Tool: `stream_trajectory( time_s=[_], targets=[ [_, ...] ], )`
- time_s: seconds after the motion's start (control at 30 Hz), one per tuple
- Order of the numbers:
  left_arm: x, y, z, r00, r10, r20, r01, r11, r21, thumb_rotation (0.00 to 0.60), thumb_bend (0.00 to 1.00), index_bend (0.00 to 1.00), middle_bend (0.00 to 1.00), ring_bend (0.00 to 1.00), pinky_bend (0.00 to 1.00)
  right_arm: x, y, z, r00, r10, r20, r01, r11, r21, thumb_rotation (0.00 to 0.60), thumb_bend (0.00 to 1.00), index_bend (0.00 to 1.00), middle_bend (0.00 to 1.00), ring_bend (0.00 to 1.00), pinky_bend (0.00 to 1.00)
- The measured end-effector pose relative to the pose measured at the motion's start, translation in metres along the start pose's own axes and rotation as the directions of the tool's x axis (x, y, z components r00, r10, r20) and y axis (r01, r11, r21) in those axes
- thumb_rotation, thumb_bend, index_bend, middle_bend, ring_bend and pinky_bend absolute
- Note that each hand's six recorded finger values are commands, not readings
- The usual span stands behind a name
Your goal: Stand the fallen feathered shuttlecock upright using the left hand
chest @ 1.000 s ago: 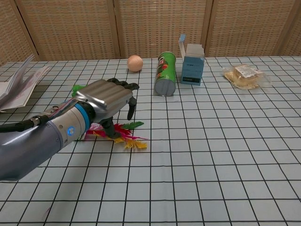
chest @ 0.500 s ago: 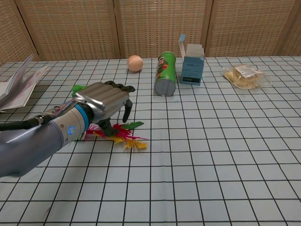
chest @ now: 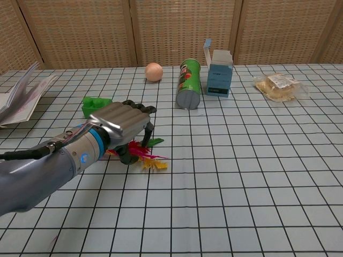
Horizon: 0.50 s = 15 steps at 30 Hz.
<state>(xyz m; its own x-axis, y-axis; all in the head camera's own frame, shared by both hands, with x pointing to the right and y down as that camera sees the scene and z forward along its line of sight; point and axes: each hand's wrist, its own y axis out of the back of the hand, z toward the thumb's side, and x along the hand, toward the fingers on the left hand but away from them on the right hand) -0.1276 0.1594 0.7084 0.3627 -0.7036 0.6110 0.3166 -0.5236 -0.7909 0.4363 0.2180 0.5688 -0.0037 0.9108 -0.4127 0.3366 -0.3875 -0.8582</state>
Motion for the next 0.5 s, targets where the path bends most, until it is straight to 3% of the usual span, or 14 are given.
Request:
stream_trajectory(
  time_s=[0.5],
  targets=[
    [0.0027,-0.0082,-0.0021,1.000,-0.012,-0.017,0.012,1.000,0.014,0.600,0.36,0.58,0.00,0.00,0.00,0.0006,0.0010,0.0014,1.000,-0.010,-0.008,0.010,1.000,-0.007,0.600,0.04,0.03,0.00,0.00,0.00]
  ],
)
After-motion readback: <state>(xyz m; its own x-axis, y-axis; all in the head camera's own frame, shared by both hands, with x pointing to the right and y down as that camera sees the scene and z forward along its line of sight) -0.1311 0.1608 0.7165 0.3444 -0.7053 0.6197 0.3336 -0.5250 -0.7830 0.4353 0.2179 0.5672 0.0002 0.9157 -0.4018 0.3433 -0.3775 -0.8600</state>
